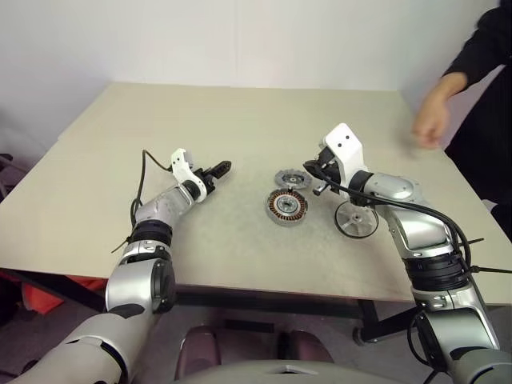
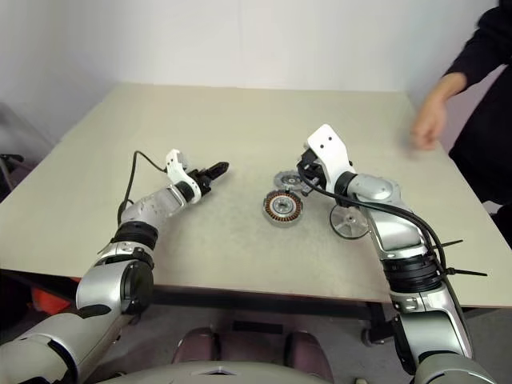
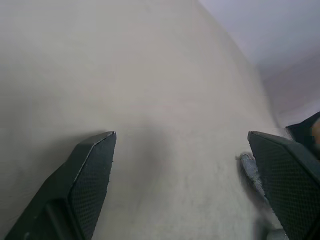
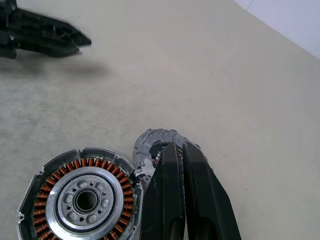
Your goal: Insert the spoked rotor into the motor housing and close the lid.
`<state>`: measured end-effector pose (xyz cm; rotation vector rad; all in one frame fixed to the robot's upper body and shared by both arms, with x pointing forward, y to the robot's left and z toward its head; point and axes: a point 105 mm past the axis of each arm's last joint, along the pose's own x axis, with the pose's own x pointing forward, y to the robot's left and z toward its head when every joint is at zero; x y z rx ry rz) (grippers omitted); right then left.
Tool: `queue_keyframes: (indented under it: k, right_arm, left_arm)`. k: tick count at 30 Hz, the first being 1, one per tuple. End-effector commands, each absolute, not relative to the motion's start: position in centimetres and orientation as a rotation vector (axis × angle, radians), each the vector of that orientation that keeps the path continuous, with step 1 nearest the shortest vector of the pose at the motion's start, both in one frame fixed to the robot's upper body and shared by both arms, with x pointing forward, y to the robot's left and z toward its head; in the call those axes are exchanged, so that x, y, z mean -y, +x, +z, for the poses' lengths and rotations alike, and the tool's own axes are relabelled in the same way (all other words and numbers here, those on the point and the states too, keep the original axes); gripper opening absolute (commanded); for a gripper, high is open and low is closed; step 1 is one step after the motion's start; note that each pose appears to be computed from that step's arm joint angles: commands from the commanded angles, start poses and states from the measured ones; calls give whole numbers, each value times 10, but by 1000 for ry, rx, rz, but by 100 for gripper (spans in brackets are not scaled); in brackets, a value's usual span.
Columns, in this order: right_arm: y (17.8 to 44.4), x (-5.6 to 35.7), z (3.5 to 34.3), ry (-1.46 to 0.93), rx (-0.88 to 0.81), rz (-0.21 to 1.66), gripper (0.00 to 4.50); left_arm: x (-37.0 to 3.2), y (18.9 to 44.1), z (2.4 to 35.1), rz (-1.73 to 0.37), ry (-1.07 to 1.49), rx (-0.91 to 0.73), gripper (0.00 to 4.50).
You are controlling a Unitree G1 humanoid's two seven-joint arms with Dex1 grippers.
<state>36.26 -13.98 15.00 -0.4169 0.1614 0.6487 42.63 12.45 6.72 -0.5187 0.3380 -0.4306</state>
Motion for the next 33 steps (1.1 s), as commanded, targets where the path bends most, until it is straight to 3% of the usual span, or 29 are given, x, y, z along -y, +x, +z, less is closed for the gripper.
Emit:
queue_keyframes:
  k: [1, 8, 16, 19, 24, 28, 33]
  right_arm:
    - [366, 142, 160, -443, -122, 634, 9]
    - [367, 154, 153, -461, -150, 599, 9]
    - [369, 185, 140, -419, -213, 538, 9]
    - [367, 196, 139, -408, -225, 531, 71]
    - [365, 230, 144, -453, -231, 420, 241]
    - [357, 272, 145, -354, -270, 299, 241]
    - [334, 320, 129, -64, -344, 199, 241]
  left_arm:
    - [-126, 426, 79, -491, -254, -244, 448]
    - [-127, 419, 100, -596, 66, -62, 448]
    - [-133, 412, 112, -650, 131, 18, 448]
    - [-133, 411, 110, -649, 128, 14, 450]
    - [-132, 409, 103, -658, 132, -8, 450]
    - [-130, 407, 98, -670, 131, -24, 450]
    - [-129, 405, 92, -678, 147, -44, 450]
